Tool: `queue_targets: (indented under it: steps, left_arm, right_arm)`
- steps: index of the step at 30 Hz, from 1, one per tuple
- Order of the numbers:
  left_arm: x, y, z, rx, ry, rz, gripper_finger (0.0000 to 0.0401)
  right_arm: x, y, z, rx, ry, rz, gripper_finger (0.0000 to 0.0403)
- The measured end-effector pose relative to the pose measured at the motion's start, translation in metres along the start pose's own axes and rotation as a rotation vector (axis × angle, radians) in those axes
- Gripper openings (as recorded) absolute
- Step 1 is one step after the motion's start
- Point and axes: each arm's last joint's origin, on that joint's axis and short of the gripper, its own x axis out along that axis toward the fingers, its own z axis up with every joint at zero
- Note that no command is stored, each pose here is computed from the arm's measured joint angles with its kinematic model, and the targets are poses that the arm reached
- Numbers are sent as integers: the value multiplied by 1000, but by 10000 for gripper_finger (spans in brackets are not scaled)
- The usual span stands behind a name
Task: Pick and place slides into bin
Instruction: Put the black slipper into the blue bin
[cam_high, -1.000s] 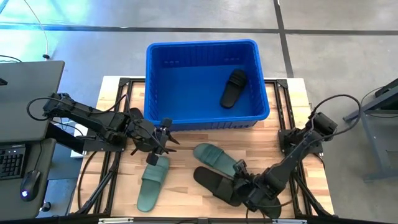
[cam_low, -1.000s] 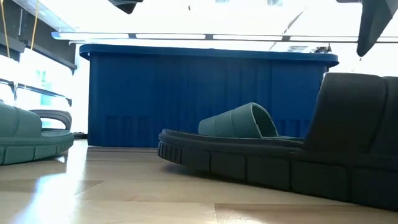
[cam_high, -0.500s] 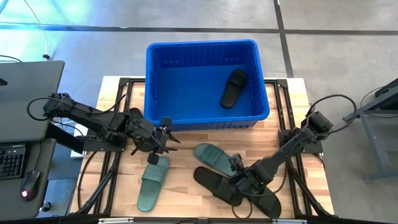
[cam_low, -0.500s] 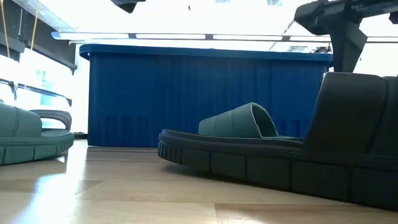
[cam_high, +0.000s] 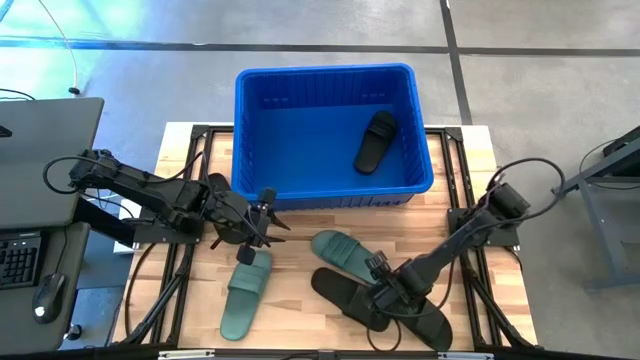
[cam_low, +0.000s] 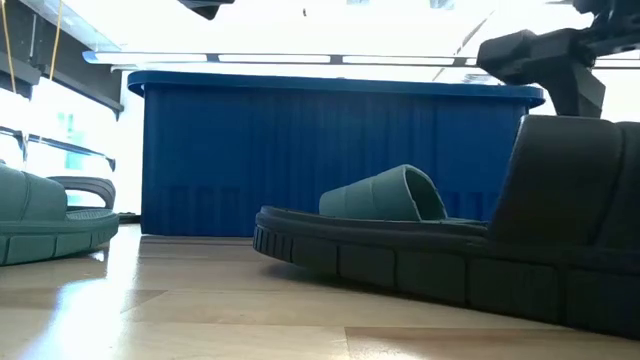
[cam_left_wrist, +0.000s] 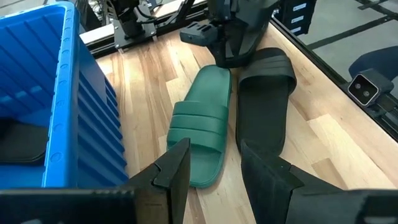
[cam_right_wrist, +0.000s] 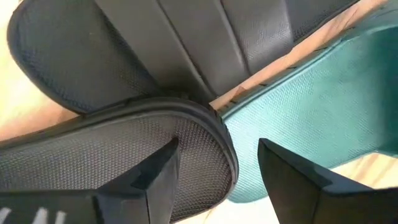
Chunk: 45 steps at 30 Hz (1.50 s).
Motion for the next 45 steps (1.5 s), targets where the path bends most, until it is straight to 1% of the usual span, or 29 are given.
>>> queue_targets:
  steps: [4, 6, 8, 11, 14, 16, 18, 20, 23, 25, 27, 30, 37, 39, 43, 45]
  left_arm:
    - [0, 0, 0, 1, 1, 0, 127]
    - [0, 0, -1, 2, 5, -1, 127]
    - [0, 0, -1, 4, 7, -1, 127]
    - [0, 0, -1, 20, 8, -2, 127]
    - [0, 0, -1, 22, 7, -1, 127]
    - [0, 0, -1, 22, 7, -1, 127]
    - [0, 0, -1, 22, 7, -1, 127]
    - [0, 0, -1, 22, 7, -1, 127]
    - [0, 0, -1, 22, 7, -1, 127]
    - [0, 0, -1, 21, 7, -1, 127]
    - [0, 0, -1, 19, 7, -1, 127]
    - [0, 0, 0, 16, 5, -1, 127]
    - [0, 0, 0, 14, 0, 0, 127]
    - [0, 0, 1, 14, -6, 1, 127]
    - [0, 0, 2, 5, -22, 4, 127]
    - [0, 1, 5, -12, -51, 9, 127]
  right_arm:
    - [5, -5, 2, 7, 8, 59, 201]
    - [6, -8, 3, -6, -3, 95, 193]
    - [6, -8, 4, -49, -11, 140, 176]
    - [8, -9, 4, -98, -12, 173, 137]
    - [11, -11, 5, -85, -4, 176, 88]
    - [13, -13, 5, -57, 2, 181, 54]
    - [14, -16, 5, -3, 8, 186, 22]
    - [14, -19, 5, 65, 15, 178, 10]
    - [11, -21, 7, 150, 30, 139, 12]
    - [5, -21, 10, 171, 43, 132, 6]
    - [-3, -21, 14, 172, 47, 102, 4]
    - [-20, -21, 23, 219, 15, 22, 3]
    - [-61, -27, 26, 397, 64, -93, 1]
    - [-74, -28, 27, 436, 58, -141, 0]
    - [-102, -30, 28, 459, 20, -259, 0]
    - [-115, -30, 28, 472, -14, -319, 0]
